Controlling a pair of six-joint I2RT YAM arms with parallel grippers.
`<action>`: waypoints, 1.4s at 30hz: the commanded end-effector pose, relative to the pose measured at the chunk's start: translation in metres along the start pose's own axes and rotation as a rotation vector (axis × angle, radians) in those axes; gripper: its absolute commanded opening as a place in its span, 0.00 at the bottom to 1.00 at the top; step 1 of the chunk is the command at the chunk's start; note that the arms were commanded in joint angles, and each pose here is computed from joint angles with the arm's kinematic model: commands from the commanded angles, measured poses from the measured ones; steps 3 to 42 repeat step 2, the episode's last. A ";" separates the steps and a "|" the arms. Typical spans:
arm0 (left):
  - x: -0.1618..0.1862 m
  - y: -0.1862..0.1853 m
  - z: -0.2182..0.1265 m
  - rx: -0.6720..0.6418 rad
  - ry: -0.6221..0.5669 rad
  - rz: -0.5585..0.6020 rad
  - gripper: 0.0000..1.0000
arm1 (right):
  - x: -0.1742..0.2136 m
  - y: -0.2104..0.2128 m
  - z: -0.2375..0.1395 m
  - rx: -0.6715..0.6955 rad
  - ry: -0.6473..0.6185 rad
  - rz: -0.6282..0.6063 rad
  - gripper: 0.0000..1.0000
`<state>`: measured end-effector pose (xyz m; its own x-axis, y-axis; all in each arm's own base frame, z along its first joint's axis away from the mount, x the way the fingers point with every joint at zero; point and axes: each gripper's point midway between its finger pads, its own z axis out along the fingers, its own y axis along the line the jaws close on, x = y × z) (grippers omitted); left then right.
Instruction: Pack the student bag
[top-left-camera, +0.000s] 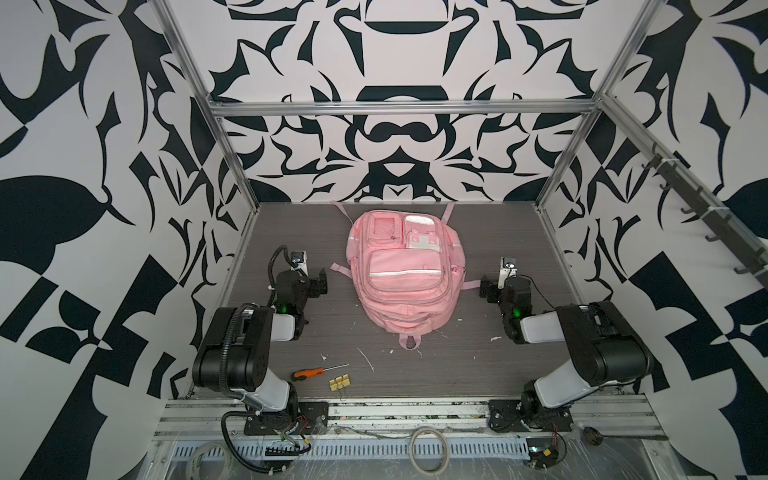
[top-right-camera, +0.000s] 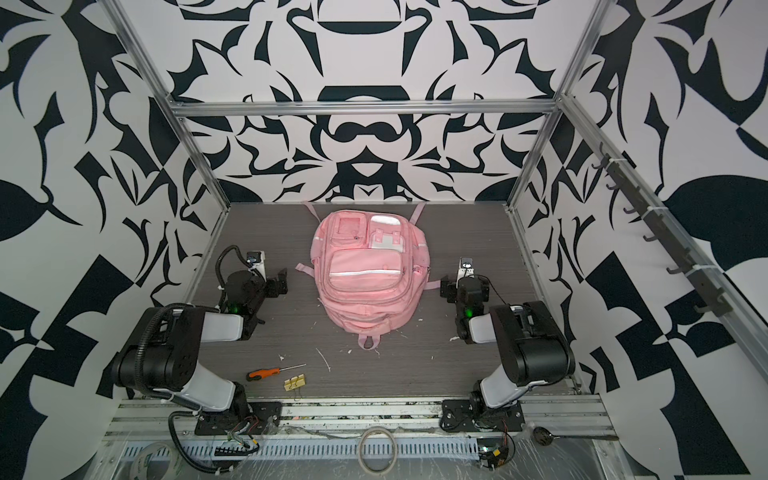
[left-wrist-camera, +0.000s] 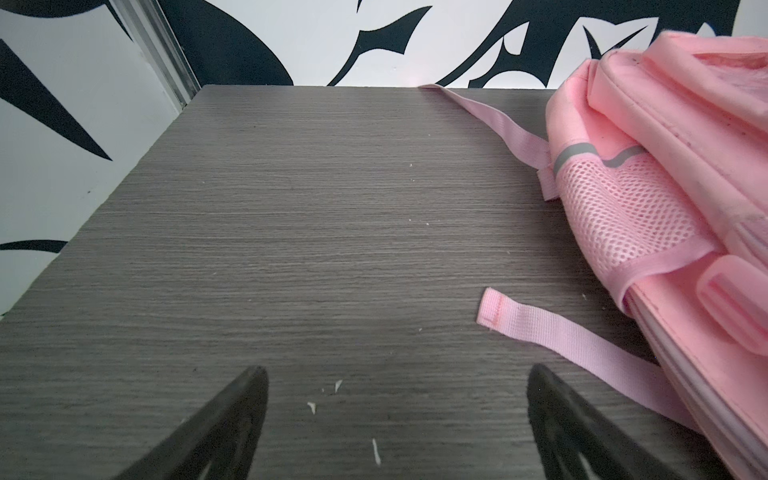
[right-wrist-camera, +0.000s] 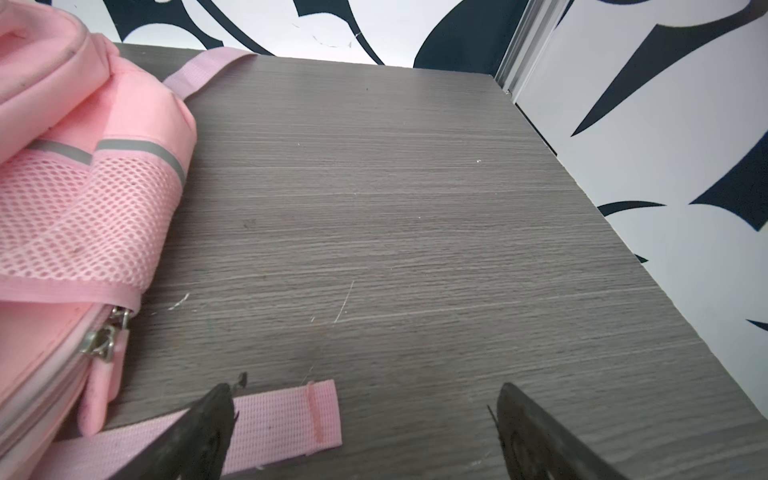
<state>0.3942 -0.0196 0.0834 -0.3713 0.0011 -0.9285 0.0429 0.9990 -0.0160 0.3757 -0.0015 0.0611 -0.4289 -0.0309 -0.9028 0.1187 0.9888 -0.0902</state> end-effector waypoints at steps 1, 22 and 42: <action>-0.003 0.000 -0.002 0.008 -0.024 0.008 0.99 | -0.022 0.000 0.001 -0.002 -0.064 0.003 1.00; -0.003 0.000 -0.002 0.008 -0.024 0.008 0.99 | -0.022 0.003 0.000 -0.020 -0.067 -0.002 1.00; -0.003 0.000 -0.002 0.008 -0.024 0.008 0.99 | -0.022 0.003 0.000 -0.020 -0.067 -0.002 1.00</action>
